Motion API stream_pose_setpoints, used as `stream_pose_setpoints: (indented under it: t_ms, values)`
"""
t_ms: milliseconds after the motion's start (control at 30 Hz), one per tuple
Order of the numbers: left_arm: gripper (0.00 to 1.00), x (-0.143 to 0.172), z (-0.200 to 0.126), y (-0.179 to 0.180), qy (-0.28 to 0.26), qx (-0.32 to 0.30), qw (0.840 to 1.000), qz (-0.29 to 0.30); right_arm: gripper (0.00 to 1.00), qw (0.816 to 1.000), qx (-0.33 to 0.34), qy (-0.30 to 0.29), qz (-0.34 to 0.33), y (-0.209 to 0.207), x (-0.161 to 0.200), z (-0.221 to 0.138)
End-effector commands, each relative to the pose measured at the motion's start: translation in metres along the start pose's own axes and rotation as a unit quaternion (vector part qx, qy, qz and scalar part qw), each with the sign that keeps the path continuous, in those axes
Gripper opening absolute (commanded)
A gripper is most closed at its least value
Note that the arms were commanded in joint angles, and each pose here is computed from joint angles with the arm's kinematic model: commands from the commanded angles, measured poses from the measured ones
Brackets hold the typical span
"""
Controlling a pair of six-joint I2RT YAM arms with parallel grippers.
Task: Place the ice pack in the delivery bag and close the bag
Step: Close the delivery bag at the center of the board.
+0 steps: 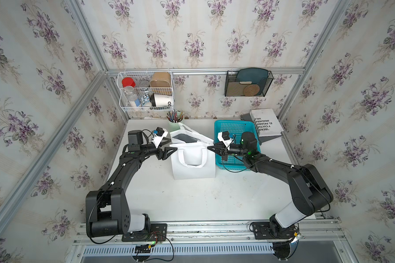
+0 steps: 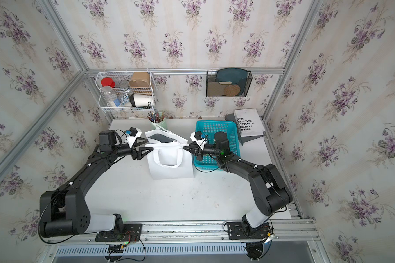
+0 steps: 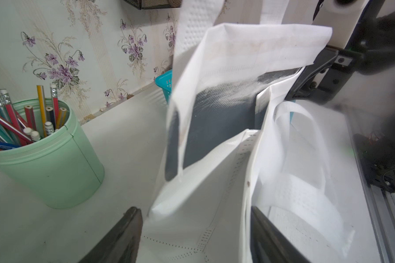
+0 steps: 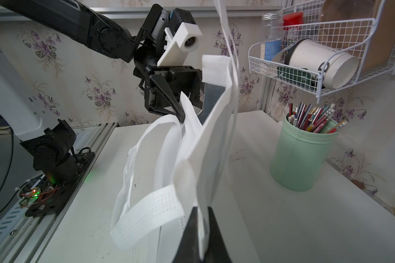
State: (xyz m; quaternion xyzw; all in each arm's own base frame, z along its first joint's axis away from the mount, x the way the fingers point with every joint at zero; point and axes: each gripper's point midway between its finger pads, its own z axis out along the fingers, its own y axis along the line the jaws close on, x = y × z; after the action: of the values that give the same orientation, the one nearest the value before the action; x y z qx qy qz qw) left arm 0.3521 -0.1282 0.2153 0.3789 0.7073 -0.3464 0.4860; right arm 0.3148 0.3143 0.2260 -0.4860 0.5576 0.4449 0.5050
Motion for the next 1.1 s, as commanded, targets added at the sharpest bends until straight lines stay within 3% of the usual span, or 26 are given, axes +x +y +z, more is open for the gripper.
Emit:
stream_pose_setpoints:
  t_ms: [0, 600, 833, 1067]
  values:
    - [0.75, 0.002, 0.002, -0.003, -0.016, 0.034, 0.999, 0.027, 0.0, 0.999, -0.035, 0.024, 0.003, 0.009, 0.012, 0.002]
    - [0.75, -0.021, 0.016, 0.001, -0.077, 0.125, 0.988, 0.038, 0.0, 0.998, -0.042, 0.042, 0.013, -0.009, 0.015, 0.001]
    - [0.75, -0.023, 0.017, 0.008, -0.06, 0.09, 0.992, 0.059, 0.0, 0.998, -0.035, 0.046, 0.013, -0.009, 0.014, 0.0]
    - [0.72, -0.012, 0.029, -0.011, -0.044, 0.146, 0.987, 0.041, 0.0, 0.998, -0.037, 0.044, 0.011, -0.009, 0.009, 0.0]
